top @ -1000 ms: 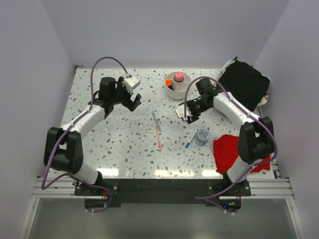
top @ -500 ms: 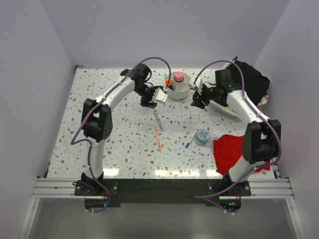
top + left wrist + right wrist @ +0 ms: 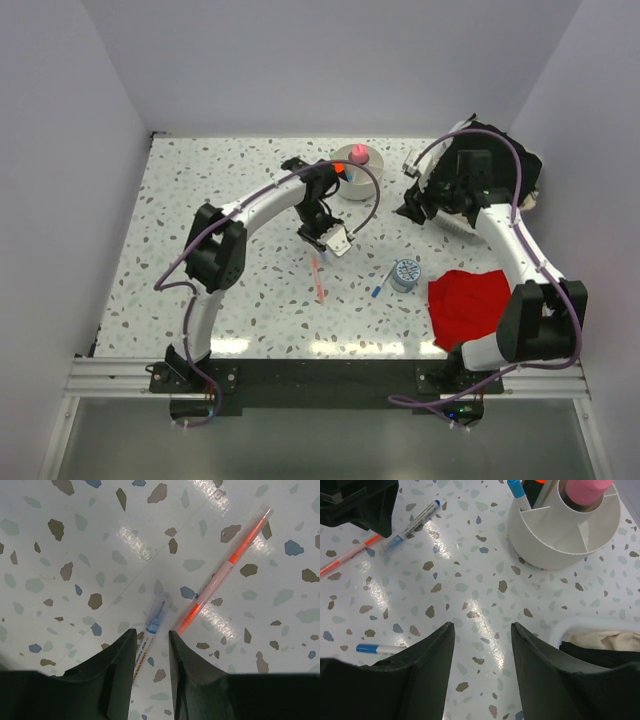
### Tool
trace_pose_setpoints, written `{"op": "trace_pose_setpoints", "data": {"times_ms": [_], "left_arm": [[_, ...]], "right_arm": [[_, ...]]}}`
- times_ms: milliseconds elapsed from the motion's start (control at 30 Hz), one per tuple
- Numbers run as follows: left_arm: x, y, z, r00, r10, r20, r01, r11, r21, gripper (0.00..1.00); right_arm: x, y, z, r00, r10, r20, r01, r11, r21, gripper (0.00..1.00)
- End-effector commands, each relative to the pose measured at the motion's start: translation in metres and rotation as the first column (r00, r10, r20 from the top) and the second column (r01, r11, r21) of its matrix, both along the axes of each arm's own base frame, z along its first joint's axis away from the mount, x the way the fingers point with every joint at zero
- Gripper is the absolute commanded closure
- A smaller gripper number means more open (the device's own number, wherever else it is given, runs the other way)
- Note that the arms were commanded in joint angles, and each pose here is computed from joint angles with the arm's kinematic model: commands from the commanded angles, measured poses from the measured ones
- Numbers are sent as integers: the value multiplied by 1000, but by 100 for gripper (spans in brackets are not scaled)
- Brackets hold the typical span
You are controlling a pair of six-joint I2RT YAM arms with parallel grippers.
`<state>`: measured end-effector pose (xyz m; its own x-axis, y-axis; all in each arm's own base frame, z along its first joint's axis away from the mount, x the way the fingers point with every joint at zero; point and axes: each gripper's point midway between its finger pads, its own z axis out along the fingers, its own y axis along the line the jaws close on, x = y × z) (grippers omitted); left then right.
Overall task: Sort the stationery into containers
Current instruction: Pick up the pen from the center of the board.
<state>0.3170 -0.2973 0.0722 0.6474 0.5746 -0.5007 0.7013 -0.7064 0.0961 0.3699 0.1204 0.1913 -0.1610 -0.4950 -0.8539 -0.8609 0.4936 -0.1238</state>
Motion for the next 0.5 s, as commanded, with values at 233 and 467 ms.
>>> {"op": "trace_pose_setpoints", "data": {"times_ms": [233, 467], "left_arm": [[5, -11, -25, 1000, -2, 13, 1, 999, 36, 64], [6, -10, -43, 1000, -16, 14, 15, 998, 65, 65]], "right_arm": [[32, -39, 29, 983, -183, 6, 180, 975, 133, 48], [44, -57, 26, 974, -227, -21, 228, 961, 155, 48]]}}
